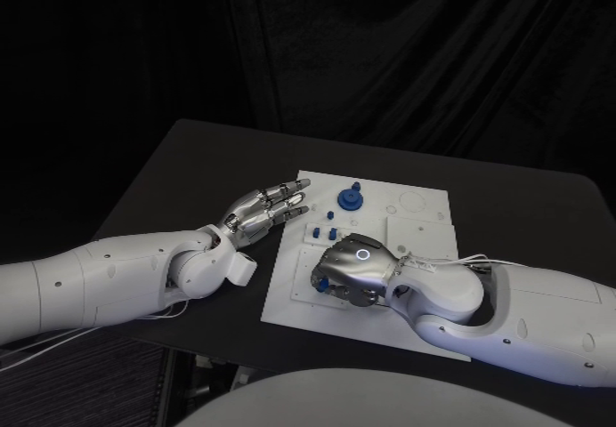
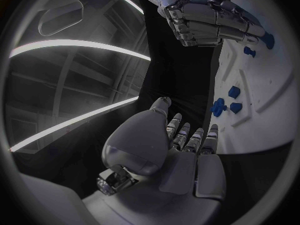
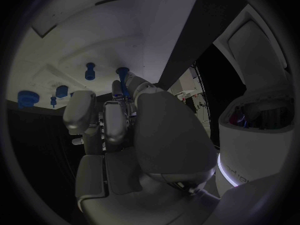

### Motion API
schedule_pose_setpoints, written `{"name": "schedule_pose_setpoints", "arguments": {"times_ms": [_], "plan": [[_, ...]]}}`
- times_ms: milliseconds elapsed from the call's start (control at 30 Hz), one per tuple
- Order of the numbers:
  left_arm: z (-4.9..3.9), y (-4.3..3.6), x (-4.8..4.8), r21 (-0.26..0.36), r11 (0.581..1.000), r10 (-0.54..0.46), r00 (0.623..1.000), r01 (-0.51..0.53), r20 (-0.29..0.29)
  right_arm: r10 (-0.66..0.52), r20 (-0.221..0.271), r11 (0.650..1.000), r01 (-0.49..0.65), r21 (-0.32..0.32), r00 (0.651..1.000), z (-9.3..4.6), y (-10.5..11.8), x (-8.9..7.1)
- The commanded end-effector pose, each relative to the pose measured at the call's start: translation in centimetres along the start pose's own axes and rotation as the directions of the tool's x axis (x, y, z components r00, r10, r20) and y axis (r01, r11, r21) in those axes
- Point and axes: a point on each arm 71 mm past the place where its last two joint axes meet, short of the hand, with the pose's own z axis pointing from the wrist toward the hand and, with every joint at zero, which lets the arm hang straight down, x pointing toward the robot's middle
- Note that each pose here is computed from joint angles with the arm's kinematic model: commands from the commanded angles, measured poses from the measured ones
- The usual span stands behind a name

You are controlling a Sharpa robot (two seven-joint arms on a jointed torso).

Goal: Assemble the parts on the task board

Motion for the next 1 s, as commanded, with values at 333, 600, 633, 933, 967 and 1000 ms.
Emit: {"name": "schedule_pose_setpoints", "arguments": {"times_ms": [333, 600, 633, 933, 967, 1000], "plan": [[0.03, 0.07, 0.16, 0.006, 1.000, -0.014, 1.000, 0.014, -0.009, 0.000, -0.007, 1.000, 0.000, 0.009, 1.000, 0.1, 0.1, 0.5], [0.02, 0.12, 0.15, 0.005, 1.000, -0.015, 1.000, 0.015, -0.010, -0.002, -0.036, 1.000, 0.003, 0.022, 0.999, -0.1, -0.1, 0.7], [0.02, 0.13, 0.15, 0.005, 1.000, -0.015, 1.000, 0.015, -0.010, 0.001, -0.038, 1.000, -0.001, 0.025, 0.999, -0.2, -0.1, 0.8], [-0.17, 0.12, 0.01, 0.007, 1.000, -0.012, 1.000, 0.012, -0.003, 0.063, 0.113, 0.997, -0.066, 0.030, 0.992, -1.8, -1.0, -0.6], [-0.20, 0.12, -0.03, 0.007, 1.000, -0.011, 1.000, 0.011, -0.001, 0.071, 0.133, 0.997, -0.076, 0.031, 0.989, -2.1, -1.2, -0.9], [-0.23, 0.11, -0.09, 0.007, 1.000, -0.005, 1.000, 0.005, 0.007, 0.086, 0.166, 0.995, -0.093, 0.035, 0.982, -2.4, -1.5, -1.5]]}}
